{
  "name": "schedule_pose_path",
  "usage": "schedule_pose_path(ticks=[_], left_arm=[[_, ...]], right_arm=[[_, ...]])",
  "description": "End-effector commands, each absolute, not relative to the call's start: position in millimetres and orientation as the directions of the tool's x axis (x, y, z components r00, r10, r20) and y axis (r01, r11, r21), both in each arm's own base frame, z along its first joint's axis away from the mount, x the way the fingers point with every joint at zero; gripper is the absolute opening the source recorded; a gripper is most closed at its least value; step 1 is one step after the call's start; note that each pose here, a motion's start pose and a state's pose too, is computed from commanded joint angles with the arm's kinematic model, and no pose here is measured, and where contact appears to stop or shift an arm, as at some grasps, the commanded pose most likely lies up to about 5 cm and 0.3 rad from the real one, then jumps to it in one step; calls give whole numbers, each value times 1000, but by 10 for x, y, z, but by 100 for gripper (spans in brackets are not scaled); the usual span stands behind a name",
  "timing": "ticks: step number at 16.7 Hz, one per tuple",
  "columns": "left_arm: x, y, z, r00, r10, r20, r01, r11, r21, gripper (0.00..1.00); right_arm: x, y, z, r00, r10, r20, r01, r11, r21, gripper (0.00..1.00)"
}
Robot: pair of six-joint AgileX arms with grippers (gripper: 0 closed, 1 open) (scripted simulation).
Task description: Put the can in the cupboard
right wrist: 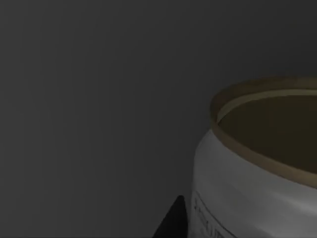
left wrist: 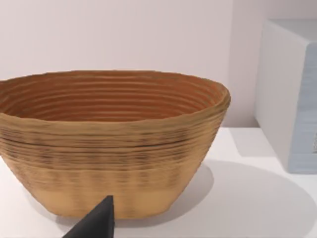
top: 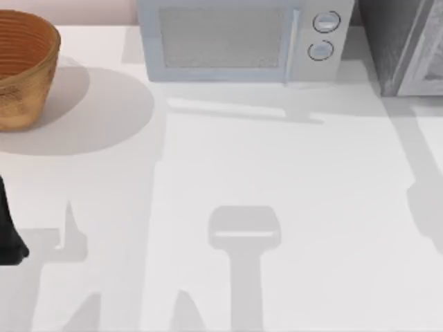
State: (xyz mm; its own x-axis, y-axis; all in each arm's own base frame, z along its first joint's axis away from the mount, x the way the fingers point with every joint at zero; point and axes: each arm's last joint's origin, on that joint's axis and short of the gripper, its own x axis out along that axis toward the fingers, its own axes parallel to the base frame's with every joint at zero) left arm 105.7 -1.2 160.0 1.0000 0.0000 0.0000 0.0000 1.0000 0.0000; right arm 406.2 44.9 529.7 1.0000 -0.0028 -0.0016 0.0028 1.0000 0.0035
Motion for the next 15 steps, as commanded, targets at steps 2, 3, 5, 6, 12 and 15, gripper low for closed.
schedule_pose_path(ticks=[2,3,5,6,12,15], left_arm=[[1057,-12,1600,1000,0,0,0,1000,0,100],[1057,-12,1600,1000,0,0,0,1000,0,100],[1057,-12,1600,1000,0,0,0,1000,0,100],[1057,-12,1600,1000,0,0,0,1000,0,100],[1057,-12,1600,1000,0,0,0,1000,0,100],[1057,-12,1600,1000,0,0,0,1000,0,100]], right_arm=[[4062,449,5297,1000,-3,-2,3,1000,3,0],[4062,449,5297,1000,-3,-2,3,1000,3,0],[4062,449,5297,1000,-3,-2,3,1000,3,8],[4062,449,5297,1000,-3,-2,3,1000,3,15],[4062,449,5297,1000,-3,-2,3,1000,3,60],[4062,449,5297,1000,-3,-2,3,1000,3,83]])
